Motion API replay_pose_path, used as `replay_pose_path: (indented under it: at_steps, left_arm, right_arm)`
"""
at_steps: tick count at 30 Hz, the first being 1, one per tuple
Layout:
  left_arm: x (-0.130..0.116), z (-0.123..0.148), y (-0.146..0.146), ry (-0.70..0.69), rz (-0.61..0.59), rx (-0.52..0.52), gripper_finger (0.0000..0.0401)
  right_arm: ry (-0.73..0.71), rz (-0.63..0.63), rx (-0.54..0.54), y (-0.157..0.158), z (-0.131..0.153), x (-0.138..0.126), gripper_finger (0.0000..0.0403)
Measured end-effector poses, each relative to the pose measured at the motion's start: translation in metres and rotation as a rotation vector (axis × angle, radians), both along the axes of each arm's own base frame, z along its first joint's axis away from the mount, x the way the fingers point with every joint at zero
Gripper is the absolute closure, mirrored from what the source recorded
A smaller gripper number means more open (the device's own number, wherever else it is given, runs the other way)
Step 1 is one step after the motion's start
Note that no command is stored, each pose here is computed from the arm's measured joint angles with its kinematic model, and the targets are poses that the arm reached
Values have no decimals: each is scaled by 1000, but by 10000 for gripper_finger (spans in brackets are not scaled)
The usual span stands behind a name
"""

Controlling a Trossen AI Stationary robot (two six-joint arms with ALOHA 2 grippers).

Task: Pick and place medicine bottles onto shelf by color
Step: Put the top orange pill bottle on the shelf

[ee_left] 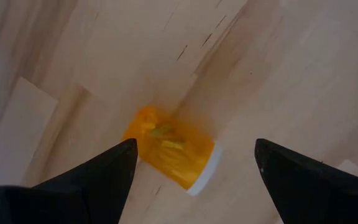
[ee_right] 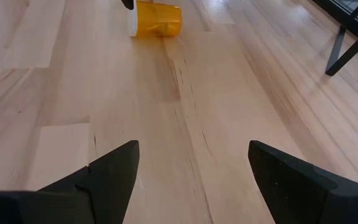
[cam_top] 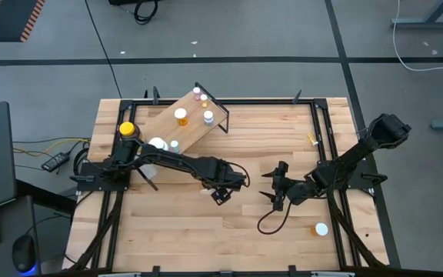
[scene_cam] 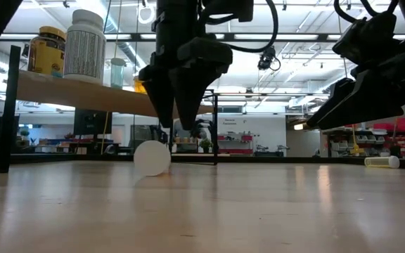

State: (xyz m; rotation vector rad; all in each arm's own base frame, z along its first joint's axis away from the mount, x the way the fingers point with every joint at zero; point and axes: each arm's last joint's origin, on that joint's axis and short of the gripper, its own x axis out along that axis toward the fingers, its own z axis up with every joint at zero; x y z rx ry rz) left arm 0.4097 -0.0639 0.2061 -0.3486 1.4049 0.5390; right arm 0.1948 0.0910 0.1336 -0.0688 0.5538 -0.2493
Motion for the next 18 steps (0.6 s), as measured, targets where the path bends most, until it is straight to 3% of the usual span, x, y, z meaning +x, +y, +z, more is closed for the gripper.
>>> replay_pose_path:
  at_steps: [4, 10, 13, 15, 18]
  left_arm:
    - [-2, -2, -13, 15, -48, 11, 69]
    - [-4, -26, -47, 95, -331, 156, 69]
    - [-7, -37, -59, 136, -403, 225, 69]
    - [-9, -38, -62, 134, -370, 270, 69]
    - [-12, -37, -59, 91, -162, 343, 69]
  right_arm:
    - [0, 0, 0, 0, 0, 0, 92]
    - [0, 0, 0, 0, 0, 0, 92]
    - [-1, 0, 1, 0, 0, 0, 92]
    - [-4, -4, 8, 0, 0, 0, 92]
    - [-10, -11, 21, 0, 0, 0, 92]
